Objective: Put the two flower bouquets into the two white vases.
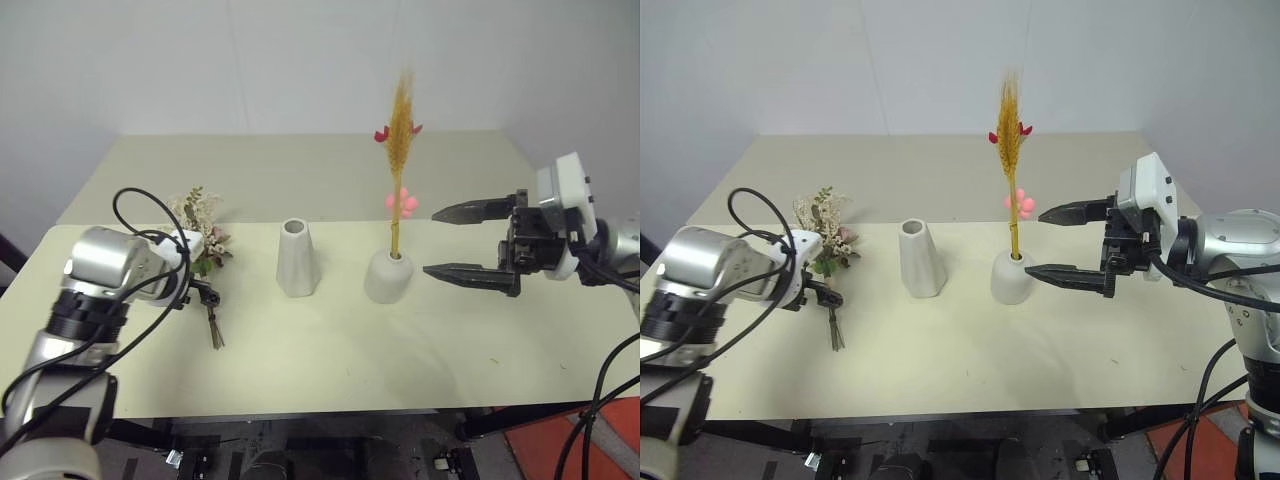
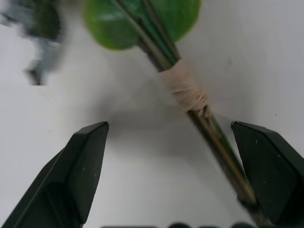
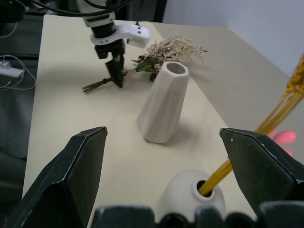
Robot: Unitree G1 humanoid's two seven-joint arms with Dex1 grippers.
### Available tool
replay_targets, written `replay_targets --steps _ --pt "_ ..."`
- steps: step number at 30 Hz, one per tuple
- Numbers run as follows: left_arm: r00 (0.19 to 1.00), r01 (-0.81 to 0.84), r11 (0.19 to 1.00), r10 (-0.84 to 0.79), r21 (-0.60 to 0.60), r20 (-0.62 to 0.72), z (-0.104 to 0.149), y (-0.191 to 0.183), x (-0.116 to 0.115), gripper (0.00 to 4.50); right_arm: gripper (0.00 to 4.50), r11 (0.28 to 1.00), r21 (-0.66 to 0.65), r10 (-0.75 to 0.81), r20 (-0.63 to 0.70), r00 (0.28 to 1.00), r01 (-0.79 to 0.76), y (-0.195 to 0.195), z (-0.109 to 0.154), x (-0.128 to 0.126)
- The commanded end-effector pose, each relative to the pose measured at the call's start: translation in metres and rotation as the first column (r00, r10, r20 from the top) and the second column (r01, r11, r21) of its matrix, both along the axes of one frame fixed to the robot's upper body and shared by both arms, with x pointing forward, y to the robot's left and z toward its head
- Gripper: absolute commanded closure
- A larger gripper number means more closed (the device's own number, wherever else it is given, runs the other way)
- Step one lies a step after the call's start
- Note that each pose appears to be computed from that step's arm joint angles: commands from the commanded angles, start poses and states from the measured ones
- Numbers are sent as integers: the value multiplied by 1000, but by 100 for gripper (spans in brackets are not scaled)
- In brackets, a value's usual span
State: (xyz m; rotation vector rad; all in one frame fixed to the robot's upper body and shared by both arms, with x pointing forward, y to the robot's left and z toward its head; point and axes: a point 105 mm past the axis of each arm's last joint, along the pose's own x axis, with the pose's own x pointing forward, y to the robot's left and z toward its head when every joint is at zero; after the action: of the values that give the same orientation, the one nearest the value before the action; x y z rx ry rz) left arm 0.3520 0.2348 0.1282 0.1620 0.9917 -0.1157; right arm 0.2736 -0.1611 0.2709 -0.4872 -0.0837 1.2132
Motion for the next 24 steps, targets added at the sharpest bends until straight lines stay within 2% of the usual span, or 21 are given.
replay_targets --steps 1,12,14,17,19,22,24 --pt "999 -33 999 33 5 16 4 2 5 57 0 1000 3 12 58 998 -12 1 10 -4" --pt "995 -75 997 76 -17 57 6 8 8 396 0 1000 6 0 60 998 0 0 9 -3" --pt "993 -94 996 94 -9 66 7 13 7 441 0 1000 5 1 56 998 -2 0 8 -3" --pt "990 -104 994 106 -27 97 10 17 8 442 0 1000 2 3 54 999 -3 0 6 -4" --pt "972 -73 991 96 -111 213 25 13 15 442 0 1000 11 -12 57 998 12 0 7 -2" --pt "848 75 974 51 -214 528 68 3 24 442 0 998 37 -43 64 997 41 2 7 2" --pt "715 222 944 13 -245 699 99 -7 19 442 0 997 60 -49 61 997 45 6 6 2"
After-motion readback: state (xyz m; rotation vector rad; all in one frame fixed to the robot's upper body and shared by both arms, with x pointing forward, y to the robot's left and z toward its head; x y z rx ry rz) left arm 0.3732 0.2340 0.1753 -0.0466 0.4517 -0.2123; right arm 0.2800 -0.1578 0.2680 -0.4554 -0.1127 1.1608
